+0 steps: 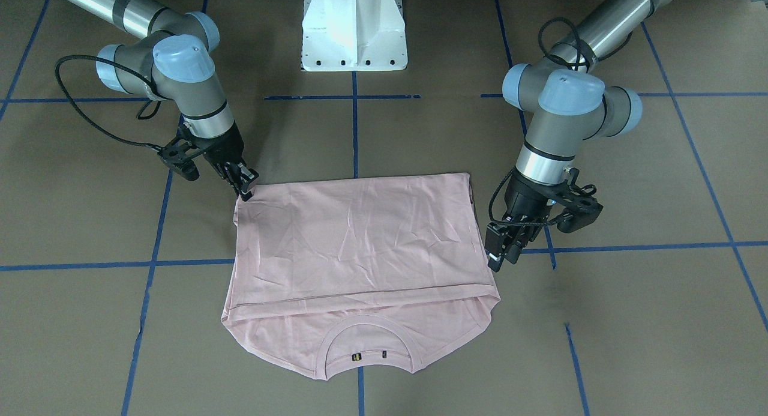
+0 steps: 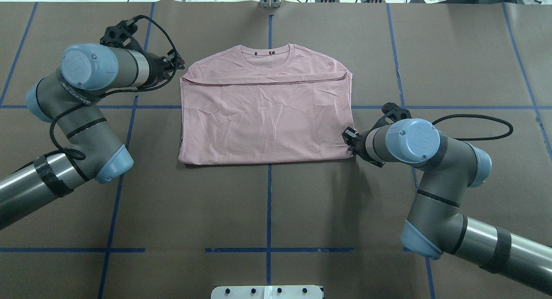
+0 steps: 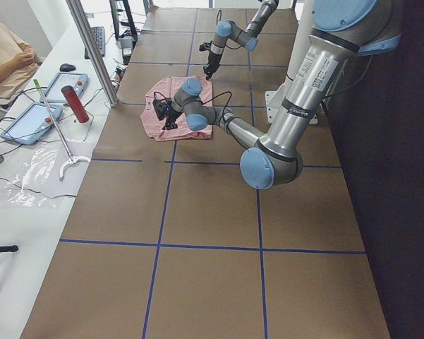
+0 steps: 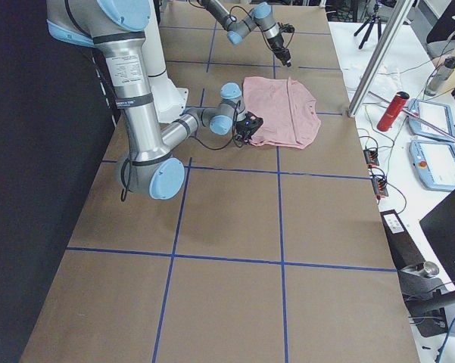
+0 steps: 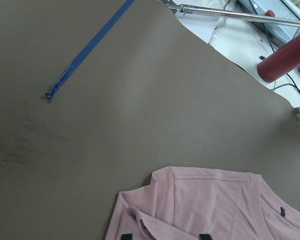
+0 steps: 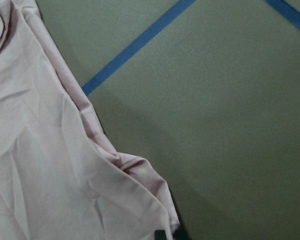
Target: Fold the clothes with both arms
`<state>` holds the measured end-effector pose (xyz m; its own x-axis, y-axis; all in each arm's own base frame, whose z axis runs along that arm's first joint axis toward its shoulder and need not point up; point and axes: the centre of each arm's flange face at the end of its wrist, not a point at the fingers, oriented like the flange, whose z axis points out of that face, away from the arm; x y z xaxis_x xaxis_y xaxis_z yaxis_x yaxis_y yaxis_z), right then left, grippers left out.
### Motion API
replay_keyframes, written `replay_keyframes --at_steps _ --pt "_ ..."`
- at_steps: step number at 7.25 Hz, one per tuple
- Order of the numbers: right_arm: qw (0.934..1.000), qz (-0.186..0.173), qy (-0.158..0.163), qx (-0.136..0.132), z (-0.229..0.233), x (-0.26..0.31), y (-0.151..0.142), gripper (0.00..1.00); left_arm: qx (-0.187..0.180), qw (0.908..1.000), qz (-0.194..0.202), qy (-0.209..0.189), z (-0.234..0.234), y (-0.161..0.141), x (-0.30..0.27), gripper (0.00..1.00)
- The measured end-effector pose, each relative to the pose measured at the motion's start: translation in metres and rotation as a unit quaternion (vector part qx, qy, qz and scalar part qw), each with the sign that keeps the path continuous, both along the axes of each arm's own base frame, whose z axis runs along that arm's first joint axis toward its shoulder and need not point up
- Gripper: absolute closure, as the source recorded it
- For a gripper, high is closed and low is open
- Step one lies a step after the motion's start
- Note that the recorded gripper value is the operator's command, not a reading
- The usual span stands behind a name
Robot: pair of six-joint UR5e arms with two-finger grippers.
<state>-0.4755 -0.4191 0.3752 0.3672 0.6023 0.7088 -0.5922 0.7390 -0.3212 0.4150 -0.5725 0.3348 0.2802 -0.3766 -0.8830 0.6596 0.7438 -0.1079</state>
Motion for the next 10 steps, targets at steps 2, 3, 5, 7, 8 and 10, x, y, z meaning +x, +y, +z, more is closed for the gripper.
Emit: replay_keyframes --at_steps 2,3,5,7,8,10 --pt "1.0000 0.001 -0.006 0.003 -0.005 0.008 0.003 1.00 0.000 1.0000 0.000 0.000 0.000 0.000 0.001 0.46" --pt "0.9999 -0.002 -0.013 0.007 -0.010 0.018 0.013 1.00 0.000 1.0000 0.001 0.000 -0.001 0.001 0.001 0.46" --pt "0.9982 -0.040 -0.041 0.016 -0.030 0.046 0.078 1.00 0.002 1.0000 0.001 0.002 -0.003 0.001 0.000 0.51" --pt "0.9931 -0.096 -0.064 -0.017 -0.048 0.064 0.173 1.00 0.006 0.9999 0.004 0.008 -0.010 0.004 -0.002 0.51" --pt "0.9878 -0.131 -0.075 -0.038 -0.058 0.063 0.221 1.00 0.010 0.9999 0.006 0.012 -0.017 0.006 -0.004 0.51" --pt "0.9799 -0.191 -0.053 -0.023 -0.048 0.045 0.320 0.00 0.025 0.9989 0.021 0.033 -0.041 0.017 -0.007 0.35"
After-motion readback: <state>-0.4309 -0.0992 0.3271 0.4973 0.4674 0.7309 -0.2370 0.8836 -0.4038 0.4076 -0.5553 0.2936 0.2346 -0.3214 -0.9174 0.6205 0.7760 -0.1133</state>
